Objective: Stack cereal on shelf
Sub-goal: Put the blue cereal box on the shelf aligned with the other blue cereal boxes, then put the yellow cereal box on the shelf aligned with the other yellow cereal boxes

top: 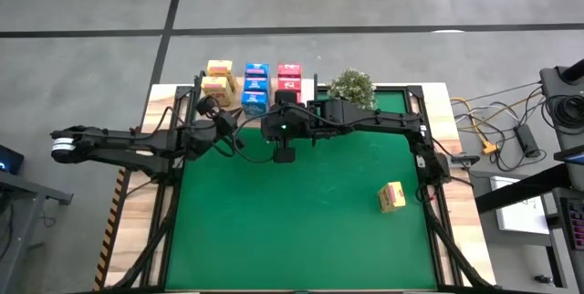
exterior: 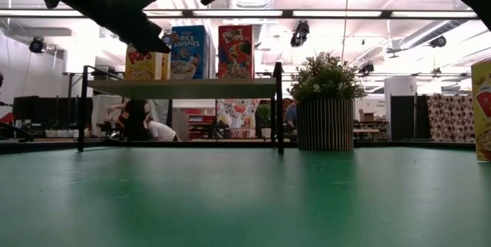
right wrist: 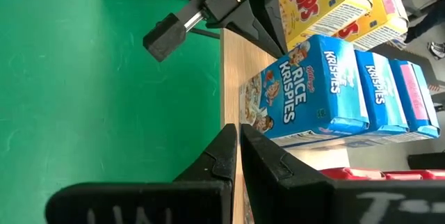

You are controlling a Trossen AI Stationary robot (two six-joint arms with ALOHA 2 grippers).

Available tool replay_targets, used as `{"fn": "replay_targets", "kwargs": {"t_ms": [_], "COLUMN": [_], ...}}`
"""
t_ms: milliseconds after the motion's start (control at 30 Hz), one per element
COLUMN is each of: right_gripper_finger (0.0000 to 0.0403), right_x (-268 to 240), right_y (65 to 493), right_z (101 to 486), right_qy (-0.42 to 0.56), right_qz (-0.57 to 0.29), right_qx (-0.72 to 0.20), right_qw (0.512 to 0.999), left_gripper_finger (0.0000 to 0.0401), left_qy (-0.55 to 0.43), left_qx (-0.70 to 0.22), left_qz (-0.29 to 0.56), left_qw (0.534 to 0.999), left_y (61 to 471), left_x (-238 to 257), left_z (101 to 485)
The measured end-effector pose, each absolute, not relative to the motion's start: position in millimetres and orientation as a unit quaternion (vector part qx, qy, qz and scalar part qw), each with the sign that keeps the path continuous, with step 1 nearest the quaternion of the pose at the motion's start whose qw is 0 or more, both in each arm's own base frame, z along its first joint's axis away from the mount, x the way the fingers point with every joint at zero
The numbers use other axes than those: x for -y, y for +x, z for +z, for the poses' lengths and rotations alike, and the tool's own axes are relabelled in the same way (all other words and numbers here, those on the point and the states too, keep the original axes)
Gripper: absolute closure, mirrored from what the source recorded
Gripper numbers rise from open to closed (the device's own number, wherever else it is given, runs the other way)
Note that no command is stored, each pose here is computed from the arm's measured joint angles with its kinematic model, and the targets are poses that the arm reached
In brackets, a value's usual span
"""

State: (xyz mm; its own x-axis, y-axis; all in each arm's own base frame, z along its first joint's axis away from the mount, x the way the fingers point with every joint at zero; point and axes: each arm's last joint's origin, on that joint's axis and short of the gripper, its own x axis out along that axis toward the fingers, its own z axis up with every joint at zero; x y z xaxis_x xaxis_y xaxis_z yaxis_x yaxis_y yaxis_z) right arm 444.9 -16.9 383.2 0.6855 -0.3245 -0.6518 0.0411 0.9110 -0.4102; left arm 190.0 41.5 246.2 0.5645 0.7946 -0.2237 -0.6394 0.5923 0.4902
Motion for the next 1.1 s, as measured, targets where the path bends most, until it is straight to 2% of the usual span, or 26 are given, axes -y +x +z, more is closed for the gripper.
{"fn": "replay_targets", "kwargs": {"t_ms": [467, 667, 933, 1100], "right_gripper_finger": [0.039, 0.039, 0.039, 0.039], "right_x": [15, 6, -18, -48], "right_y": [440, 425, 405, 389], "right_z": [387, 392, 378, 357], "right_qy": [-0.158, -0.089, 0.042, 0.094], "right_qz": [-0.111, -0.128, -0.113, -0.137], "right_qx": [-0.382, -0.408, -0.501, -0.586], "right_qw": [0.904, 0.9, 0.857, 0.793], "left_gripper_finger": [0.0401, 0.0401, 0.0401, 0.0401], "left_qy": [0.181, 0.177, 0.17, 0.163], "left_qx": [-0.224, -0.207, -0.146, -0.1], "left_qz": [0.404, 0.398, 0.356, 0.321], "left_qw": [0.869, 0.876, 0.908, 0.928], "left_y": [189, 185, 170, 160], "left_x": [-41, -36, -15, -1], "left_z": [245, 250, 269, 281]}}
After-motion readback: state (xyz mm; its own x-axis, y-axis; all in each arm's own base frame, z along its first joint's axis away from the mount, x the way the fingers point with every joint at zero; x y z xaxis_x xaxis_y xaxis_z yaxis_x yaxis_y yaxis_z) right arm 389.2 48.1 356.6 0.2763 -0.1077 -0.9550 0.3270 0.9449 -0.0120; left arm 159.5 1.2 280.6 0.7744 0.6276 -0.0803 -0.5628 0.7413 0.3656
